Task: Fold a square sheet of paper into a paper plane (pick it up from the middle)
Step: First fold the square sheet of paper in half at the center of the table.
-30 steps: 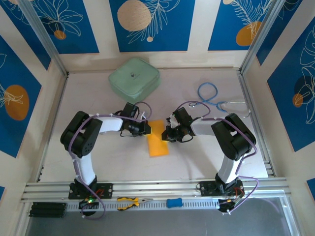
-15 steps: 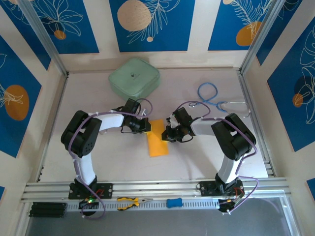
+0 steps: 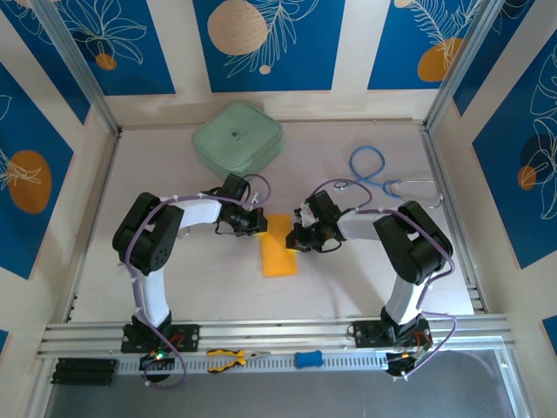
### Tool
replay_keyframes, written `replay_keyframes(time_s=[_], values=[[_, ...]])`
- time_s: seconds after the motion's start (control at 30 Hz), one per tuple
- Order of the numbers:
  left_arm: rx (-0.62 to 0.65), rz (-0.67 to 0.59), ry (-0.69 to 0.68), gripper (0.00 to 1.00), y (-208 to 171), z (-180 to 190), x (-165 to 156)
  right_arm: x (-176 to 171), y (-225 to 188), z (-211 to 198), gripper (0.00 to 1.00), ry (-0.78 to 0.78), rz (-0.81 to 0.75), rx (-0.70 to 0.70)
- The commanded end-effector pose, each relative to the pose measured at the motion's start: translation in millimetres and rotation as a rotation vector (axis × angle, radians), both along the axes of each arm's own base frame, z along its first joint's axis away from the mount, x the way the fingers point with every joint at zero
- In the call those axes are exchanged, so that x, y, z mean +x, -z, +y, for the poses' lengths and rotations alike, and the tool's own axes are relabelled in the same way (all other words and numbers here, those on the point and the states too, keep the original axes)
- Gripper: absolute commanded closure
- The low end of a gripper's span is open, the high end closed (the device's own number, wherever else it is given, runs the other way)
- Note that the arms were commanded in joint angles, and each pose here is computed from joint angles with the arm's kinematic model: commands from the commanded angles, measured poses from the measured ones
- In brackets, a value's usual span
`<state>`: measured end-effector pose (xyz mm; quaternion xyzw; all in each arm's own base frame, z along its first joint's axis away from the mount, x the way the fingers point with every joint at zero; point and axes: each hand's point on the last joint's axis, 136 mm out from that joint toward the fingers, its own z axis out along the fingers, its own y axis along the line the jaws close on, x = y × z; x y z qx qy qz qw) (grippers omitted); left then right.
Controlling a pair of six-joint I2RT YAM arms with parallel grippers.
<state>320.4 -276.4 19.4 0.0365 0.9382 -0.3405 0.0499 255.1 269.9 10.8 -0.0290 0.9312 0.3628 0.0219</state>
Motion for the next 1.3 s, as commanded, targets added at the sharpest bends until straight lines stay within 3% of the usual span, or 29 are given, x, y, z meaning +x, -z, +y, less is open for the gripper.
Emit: replay_keyframes(time_s=[0.0, 0.37, 0.73, 0.93, 1.27], values=[[0.146, 0.012, -0.097, 0.96, 22.5, 30.0, 14.1, -39.8, 57.2, -44.8, 1.0, 0.03, 0.153, -0.247], [0.18, 0.002, -0.165, 0.95, -0.7, 39.4, 22.5, -40.4, 57.0, -44.7, 1.0, 0.015, 0.151, -0.253], [-0.075, -0.13, -0.048, 0.91, -59.8, 7.0, 13.6, -38.1, 54.2, -42.3, 1.0, 0.003, 0.148, -0.243], [-0.103, -0.098, -0.006, 0.91, -46.3, -2.8, 15.6, -37.3, 54.2, -41.8, 1.0, 0.003, 0.149, -0.243], [0.001, -0.066, -0.042, 0.92, 6.2, 9.1, 31.4, -39.3, 55.7, -42.8, 1.0, 0.003, 0.157, -0.246]])
